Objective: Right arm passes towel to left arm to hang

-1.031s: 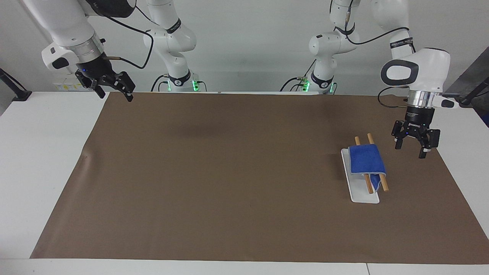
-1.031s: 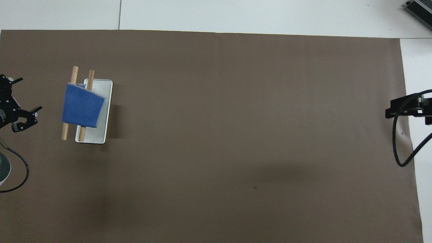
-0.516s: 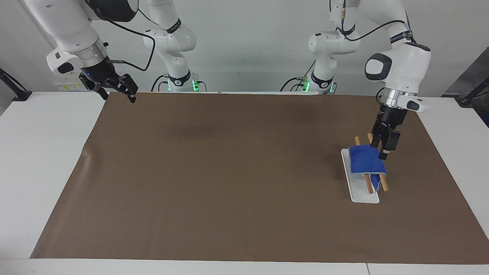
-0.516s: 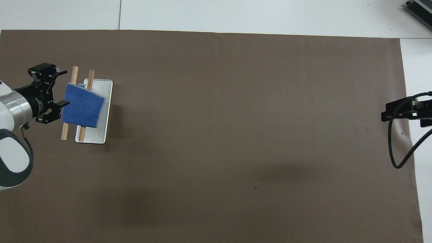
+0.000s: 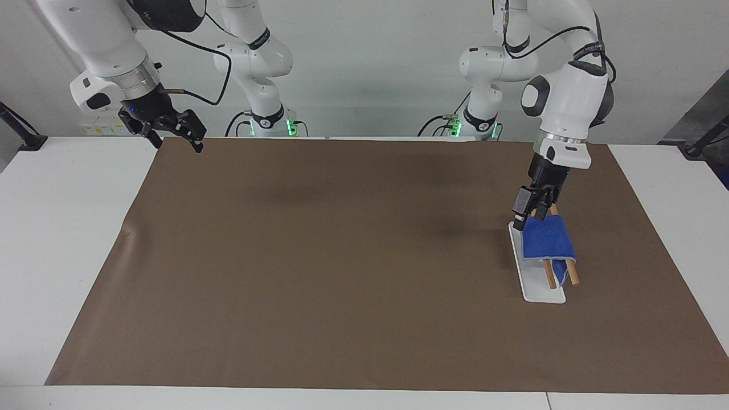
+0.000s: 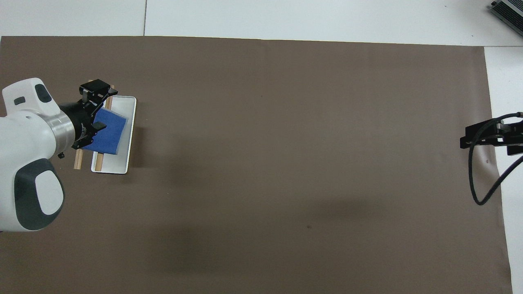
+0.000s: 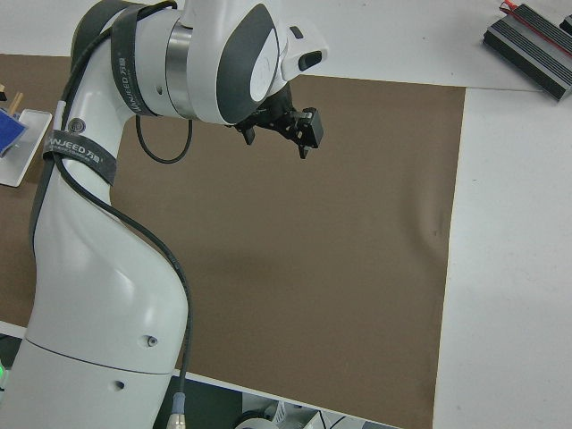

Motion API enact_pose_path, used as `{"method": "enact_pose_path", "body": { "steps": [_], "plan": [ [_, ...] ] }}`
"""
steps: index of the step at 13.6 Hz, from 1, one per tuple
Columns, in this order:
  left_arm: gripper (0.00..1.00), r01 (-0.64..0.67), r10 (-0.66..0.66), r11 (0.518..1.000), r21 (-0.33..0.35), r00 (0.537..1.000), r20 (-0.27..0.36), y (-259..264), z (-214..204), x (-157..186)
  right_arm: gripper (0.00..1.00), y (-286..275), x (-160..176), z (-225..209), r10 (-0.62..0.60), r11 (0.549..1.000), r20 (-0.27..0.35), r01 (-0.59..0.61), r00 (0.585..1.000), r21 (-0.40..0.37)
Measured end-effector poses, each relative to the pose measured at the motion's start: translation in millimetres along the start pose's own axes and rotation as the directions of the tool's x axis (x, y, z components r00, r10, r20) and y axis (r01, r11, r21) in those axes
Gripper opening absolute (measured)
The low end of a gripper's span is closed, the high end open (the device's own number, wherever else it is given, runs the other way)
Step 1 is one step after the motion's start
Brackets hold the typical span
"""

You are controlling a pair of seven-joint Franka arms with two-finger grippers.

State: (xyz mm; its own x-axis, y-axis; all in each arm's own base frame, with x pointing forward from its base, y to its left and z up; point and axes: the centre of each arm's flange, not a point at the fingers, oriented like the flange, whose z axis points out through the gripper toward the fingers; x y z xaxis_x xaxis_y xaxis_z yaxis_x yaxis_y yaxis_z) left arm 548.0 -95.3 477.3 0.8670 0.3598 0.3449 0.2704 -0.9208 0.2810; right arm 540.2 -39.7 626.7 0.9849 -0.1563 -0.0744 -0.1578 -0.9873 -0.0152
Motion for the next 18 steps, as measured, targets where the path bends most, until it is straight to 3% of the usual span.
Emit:
{"method": "enact_pose_path", "body": {
  "steps": [3, 6, 10, 13, 18],
  "plan": [
    [1.0, -0.275, 0.273, 0.961, 0.017, 0.957, 0.099, -8.1, -6.6, 6.3, 1.0, 0.9, -0.5, -0.8, -0.002, 1.0, -0.003, 0.002, 1.0, -0.012],
    [1.0, -0.411, 0.396, 0.908, 0.077, 0.905, 0.156, -14.5, -34.8, 29.1, 1.0, -0.3, -0.8, -1.2, -0.008, 1.0, -0.003, 0.008, 1.0, -0.012],
    [1.0, -0.468, 0.435, 0.879, 0.09, 0.864, 0.253, 3.2, -96.5, 49.0, 1.0, -0.3, -1.8, -7.9, -0.012, 1.0, -0.018, 0.012, 1.0, -0.012],
    [1.0, -0.502, 0.463, 0.862, 0.078, 0.839, 0.285, 15.5, -145.5, 58.3, 1.0, -0.7, -3.4, -15.6, -0.029, 1.0, -0.034, 0.028, 0.999, -0.011],
    [1.0, -0.506, 0.449, 0.86, 0.064, 0.811, 0.374, 22.5, -174.2, 64.2, 1.0, -1.8, -3.4, -15.4, -0.033, 0.999, -0.034, 0.033, 0.999, -0.012]
  ]
}}
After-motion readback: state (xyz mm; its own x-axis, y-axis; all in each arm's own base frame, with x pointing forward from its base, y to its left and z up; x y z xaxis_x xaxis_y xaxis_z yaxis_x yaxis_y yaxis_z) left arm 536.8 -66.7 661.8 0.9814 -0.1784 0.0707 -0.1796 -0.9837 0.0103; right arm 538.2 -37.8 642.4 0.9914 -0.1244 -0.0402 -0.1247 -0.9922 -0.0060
